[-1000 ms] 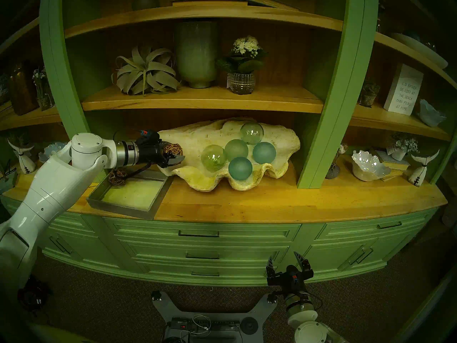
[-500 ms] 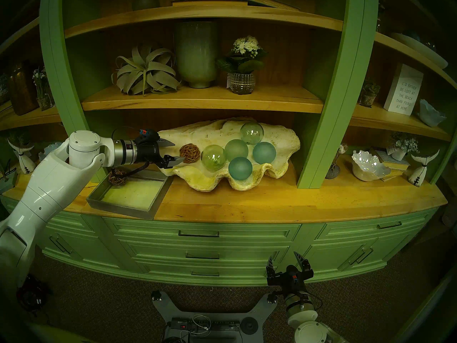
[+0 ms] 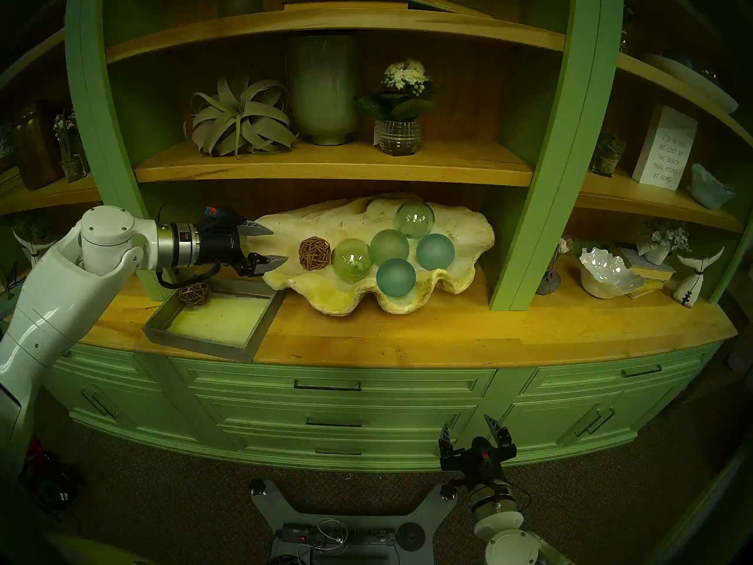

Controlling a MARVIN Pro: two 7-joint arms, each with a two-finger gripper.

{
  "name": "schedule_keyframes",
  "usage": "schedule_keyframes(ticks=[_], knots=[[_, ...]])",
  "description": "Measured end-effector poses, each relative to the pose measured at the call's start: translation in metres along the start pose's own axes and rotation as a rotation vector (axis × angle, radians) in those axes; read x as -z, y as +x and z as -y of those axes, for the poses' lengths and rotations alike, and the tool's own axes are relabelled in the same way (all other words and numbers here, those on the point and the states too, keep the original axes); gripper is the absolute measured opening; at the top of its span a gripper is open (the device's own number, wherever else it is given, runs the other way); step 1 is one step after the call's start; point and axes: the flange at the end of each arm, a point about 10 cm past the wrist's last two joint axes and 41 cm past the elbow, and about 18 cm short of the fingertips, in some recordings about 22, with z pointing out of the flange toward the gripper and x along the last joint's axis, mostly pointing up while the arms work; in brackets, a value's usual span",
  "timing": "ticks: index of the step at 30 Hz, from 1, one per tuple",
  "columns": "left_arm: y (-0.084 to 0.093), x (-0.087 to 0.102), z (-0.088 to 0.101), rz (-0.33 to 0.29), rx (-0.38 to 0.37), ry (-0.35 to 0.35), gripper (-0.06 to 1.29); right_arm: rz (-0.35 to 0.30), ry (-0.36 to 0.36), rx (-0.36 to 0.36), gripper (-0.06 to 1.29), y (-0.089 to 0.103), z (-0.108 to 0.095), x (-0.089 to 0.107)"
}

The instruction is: Put wooden balls into bowl

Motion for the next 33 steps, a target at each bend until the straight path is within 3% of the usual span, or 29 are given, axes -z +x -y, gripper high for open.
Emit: schedule_keyframes(ticks=[8, 14, 20, 26, 33], knots=[[-0.040, 0.057, 0.038, 0.098, 0.049, 0.115, 1.21, 0.001, 0.000, 0.001, 1.24, -0.001, 0.000, 0.000], [-0.053, 0.092, 0.049, 0.132, 0.048, 0.139, 1.21, 0.001, 0.000, 0.001, 1.24, -0.001, 0.000, 0.000], [-0.060, 0.113, 0.044, 0.145, 0.019, 0.081, 1.21, 0.001, 0.000, 0.001, 1.24, 0.000, 0.000, 0.000], [-0.071, 0.119, 0.029, 0.159, -0.049, -0.006, 1.21, 0.000, 0.000, 0.000, 1.24, 0.000, 0.000, 0.000], [-0.098, 0.118, 0.012, 0.307, -0.240, -0.077, 1.21, 0.000, 0.000, 0.000, 1.24, 0.000, 0.000, 0.000]])
